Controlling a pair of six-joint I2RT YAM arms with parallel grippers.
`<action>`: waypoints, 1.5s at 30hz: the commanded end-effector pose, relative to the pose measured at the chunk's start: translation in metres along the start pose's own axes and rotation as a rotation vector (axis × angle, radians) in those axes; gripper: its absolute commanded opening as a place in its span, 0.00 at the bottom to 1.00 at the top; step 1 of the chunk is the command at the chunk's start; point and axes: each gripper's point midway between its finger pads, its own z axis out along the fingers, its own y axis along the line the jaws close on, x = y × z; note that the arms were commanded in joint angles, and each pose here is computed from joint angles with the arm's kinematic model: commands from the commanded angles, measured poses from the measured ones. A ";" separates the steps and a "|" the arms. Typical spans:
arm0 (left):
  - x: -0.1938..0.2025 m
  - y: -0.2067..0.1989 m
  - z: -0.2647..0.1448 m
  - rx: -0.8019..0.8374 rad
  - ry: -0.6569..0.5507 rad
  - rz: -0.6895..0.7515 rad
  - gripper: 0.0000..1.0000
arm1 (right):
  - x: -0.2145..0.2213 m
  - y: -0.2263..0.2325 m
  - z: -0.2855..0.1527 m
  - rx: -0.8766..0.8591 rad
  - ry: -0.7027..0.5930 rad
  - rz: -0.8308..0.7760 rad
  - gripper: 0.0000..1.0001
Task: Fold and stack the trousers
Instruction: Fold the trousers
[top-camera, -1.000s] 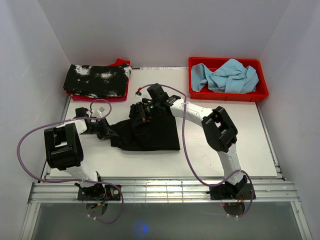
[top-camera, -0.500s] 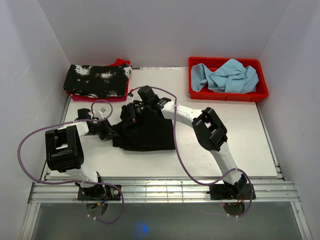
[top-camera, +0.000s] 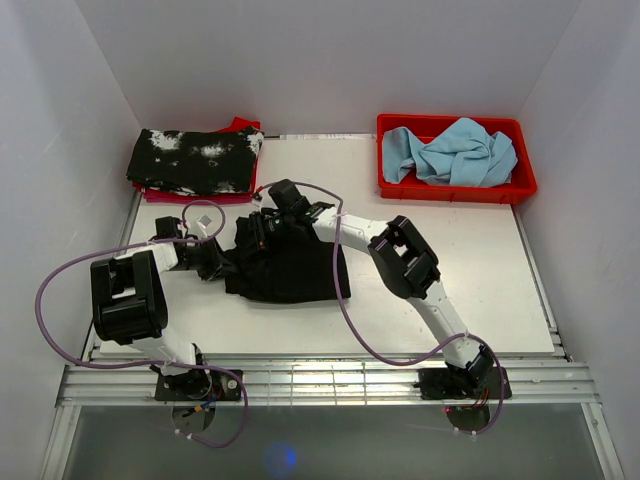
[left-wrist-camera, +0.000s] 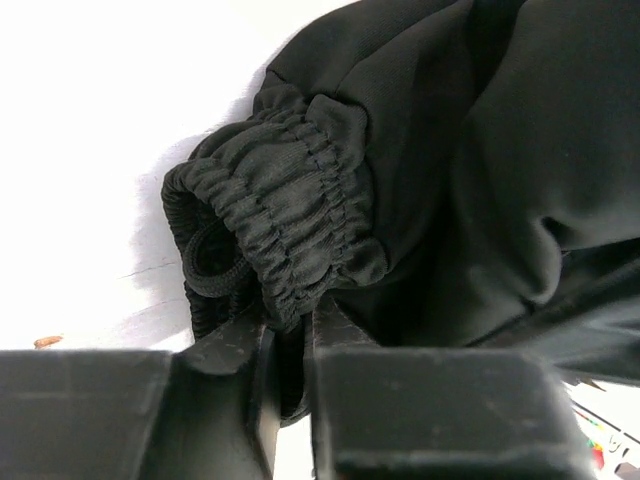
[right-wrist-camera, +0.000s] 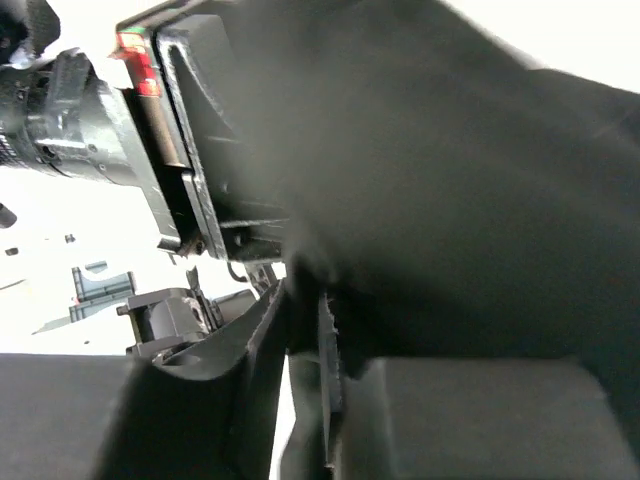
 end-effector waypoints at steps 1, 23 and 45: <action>-0.001 0.006 -0.002 -0.059 0.003 0.022 0.28 | -0.009 0.029 0.000 -0.075 -0.030 -0.051 0.26; -0.059 -0.048 -0.088 -0.017 -0.135 0.243 0.61 | -0.067 0.046 -0.130 -0.157 -0.207 -0.262 0.61; -0.043 -0.030 -0.040 -0.339 0.035 0.189 0.44 | -0.070 -0.055 -0.234 0.192 -0.302 -0.268 0.70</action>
